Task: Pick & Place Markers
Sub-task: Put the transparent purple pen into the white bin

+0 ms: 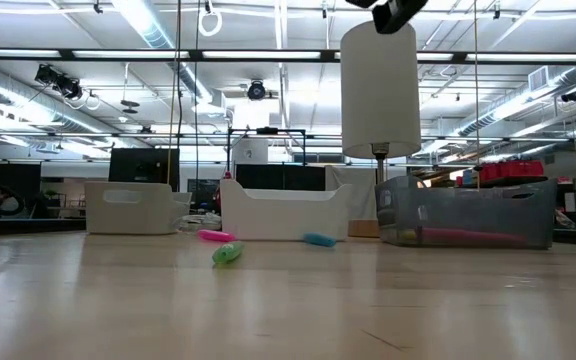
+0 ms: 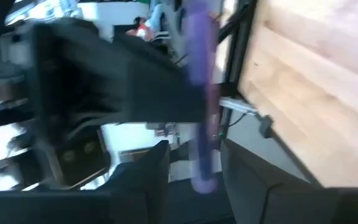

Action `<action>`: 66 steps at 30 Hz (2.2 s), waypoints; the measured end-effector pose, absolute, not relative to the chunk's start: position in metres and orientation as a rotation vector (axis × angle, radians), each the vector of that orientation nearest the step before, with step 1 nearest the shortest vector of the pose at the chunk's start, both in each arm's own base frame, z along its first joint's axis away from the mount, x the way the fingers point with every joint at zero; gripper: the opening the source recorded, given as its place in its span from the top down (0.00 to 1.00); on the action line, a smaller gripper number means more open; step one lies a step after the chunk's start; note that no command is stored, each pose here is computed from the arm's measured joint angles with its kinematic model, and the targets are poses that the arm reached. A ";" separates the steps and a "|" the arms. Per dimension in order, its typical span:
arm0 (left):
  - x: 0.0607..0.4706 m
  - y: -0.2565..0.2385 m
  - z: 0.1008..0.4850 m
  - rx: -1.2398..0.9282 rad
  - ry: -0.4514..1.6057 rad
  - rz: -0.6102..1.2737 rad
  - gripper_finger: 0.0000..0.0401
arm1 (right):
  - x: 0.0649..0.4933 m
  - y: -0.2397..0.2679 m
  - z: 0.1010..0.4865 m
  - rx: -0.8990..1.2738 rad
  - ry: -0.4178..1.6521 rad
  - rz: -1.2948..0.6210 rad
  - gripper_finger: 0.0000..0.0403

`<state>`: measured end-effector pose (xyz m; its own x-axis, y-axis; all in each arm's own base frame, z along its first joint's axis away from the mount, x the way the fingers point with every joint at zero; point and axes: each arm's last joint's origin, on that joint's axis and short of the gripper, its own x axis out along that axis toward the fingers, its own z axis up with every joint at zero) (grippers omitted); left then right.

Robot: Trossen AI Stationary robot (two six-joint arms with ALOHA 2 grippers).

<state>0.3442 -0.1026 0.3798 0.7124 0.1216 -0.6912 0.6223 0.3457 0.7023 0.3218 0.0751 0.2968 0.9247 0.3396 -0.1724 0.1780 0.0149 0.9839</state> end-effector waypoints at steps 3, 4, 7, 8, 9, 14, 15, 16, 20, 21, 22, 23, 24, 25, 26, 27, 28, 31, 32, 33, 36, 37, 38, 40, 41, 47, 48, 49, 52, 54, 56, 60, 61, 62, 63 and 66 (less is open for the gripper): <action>0.344 -0.103 0.380 1.195 0.741 -0.365 0.90 | 0.322 0.076 0.299 1.565 0.417 0.172 0.69; 0.344 -0.103 0.380 1.195 0.741 -0.365 0.90 | 0.322 0.076 0.299 1.566 0.424 0.176 0.72; 0.344 -0.103 0.381 1.194 0.738 -0.365 0.90 | 0.322 0.076 0.299 1.563 0.434 0.182 0.81; 0.344 -0.103 0.381 1.194 0.738 -0.365 0.90 | 0.322 0.076 0.299 1.563 0.438 0.183 0.85; 0.344 -0.103 0.381 1.193 0.738 -0.366 0.90 | 0.322 0.076 0.299 1.562 0.437 0.185 0.89; 0.343 -0.106 0.381 1.190 0.730 -0.382 0.79 | 0.322 0.077 0.299 1.555 0.438 0.197 0.96; 0.342 -0.107 0.381 1.186 0.729 -0.383 0.77 | 0.322 0.077 0.299 1.555 0.443 0.203 0.95; 0.342 -0.109 0.380 1.175 0.732 -0.376 0.75 | 0.321 0.077 0.299 1.553 0.450 0.210 0.95; 0.342 -0.110 0.382 1.054 0.749 -0.244 0.69 | 0.321 0.078 0.299 1.534 0.472 0.235 0.96; 0.342 -0.111 0.384 1.000 0.743 -0.203 0.67 | 0.321 0.078 0.299 1.530 0.472 0.238 0.96; 0.340 -0.112 0.385 0.953 0.742 -0.169 0.66 | 0.321 0.077 0.300 1.526 0.472 0.243 0.96; 0.338 -0.111 0.387 0.907 0.739 -0.142 0.64 | 0.321 0.076 0.300 1.519 0.477 0.252 0.96; 0.337 -0.111 0.389 0.853 0.734 -0.121 0.62 | 0.321 0.075 0.300 1.499 0.486 0.257 0.96; 0.335 -0.110 0.391 0.790 0.726 -0.098 0.61 | 0.321 0.073 0.298 1.482 0.501 0.257 0.96; 0.333 -0.109 0.394 0.724 0.717 -0.071 0.59 | 0.321 0.072 0.296 1.463 0.525 0.254 0.96; 0.331 -0.109 0.397 0.653 0.709 -0.047 0.58 | 0.321 0.070 0.294 1.444 0.545 0.246 0.96; 0.328 -0.109 0.399 0.576 0.702 -0.021 0.56 | 0.321 0.068 0.292 1.422 0.562 0.242 0.96; 0.320 -0.107 0.405 0.362 0.694 0.023 0.54 | 0.320 0.062 0.286 1.334 0.597 0.229 0.96; 0.318 -0.107 0.406 0.295 0.695 0.026 0.53 | 0.320 0.061 0.285 1.299 0.604 0.226 0.96; 0.315 -0.106 0.408 0.231 0.697 0.026 0.53 | 0.320 0.059 0.283 1.264 0.606 0.225 0.96; 0.310 -0.106 0.410 0.050 0.710 0.048 0.52 | 0.319 0.055 0.280 1.164 0.612 0.222 0.96; 0.308 -0.105 0.410 0.001 0.723 0.061 0.52 | 0.319 0.054 0.279 1.128 0.611 0.226 0.96; 0.306 -0.105 0.408 -0.036 0.744 0.073 0.52 | 0.319 0.053 0.279 1.094 0.608 0.231 0.96; 0.304 -0.106 0.407 -0.107 0.771 0.086 0.52 | 0.319 0.052 0.278 1.012 0.599 0.248 0.96; 0.302 -0.106 0.406 -0.138 0.792 0.099 0.52 | 0.319 0.052 0.277 0.971 0.601 0.251 0.96; 0.288 -0.108 0.397 -0.292 0.927 0.212 0.52 | 0.317 0.050 0.285 0.757 0.665 0.183 0.96; 0.285 -0.109 0.395 -0.298 0.954 0.220 0.52 | 0.316 0.050 0.289 0.706 0.679 0.162 0.96; 0.283 -0.110 0.394 -0.301 0.977 0.228 0.52 | 0.316 0.049 0.294 0.655 0.690 0.141 0.96; 0.277 -0.115 0.392 -0.293 1.012 0.233 0.52 | 0.314 0.046 0.310 0.506 0.705 0.090 0.96; 0.275 -0.118 0.392 -0.283 1.020 0.222 0.52 | 0.313 0.044 0.320 0.414 0.706 0.056 0.96; 0.274 -0.122 0.392 -0.277 1.021 0.209 0.52 | 0.313 0.043 0.326 0.328 0.717 0.028 0.96; 0.271 -0.128 0.392 -0.266 1.022 0.189 0.52 | 0.318 0.041 0.331 0.180 0.747 0.006 0.96; 0.270 -0.130 0.392 -0.266 1.023 0.187 0.52 | 0.319 0.041 0.331 0.145 0.760 0.009 0.96; 0.270 -0.131 0.392 -0.269 1.023 0.185 0.52 | 0.322 0.041 0.330 0.113 0.773 0.008 0.96; 0.269 -0.131 0.392 -0.274 1.023 0.187 0.52 | 0.324 0.041 0.330 0.086 0.783 0.009 0.96; 0.269 -0.133 0.392 -0.287 1.022 0.193 0.52 | 0.333 0.042 0.325 0.019 0.845 0.010 0.96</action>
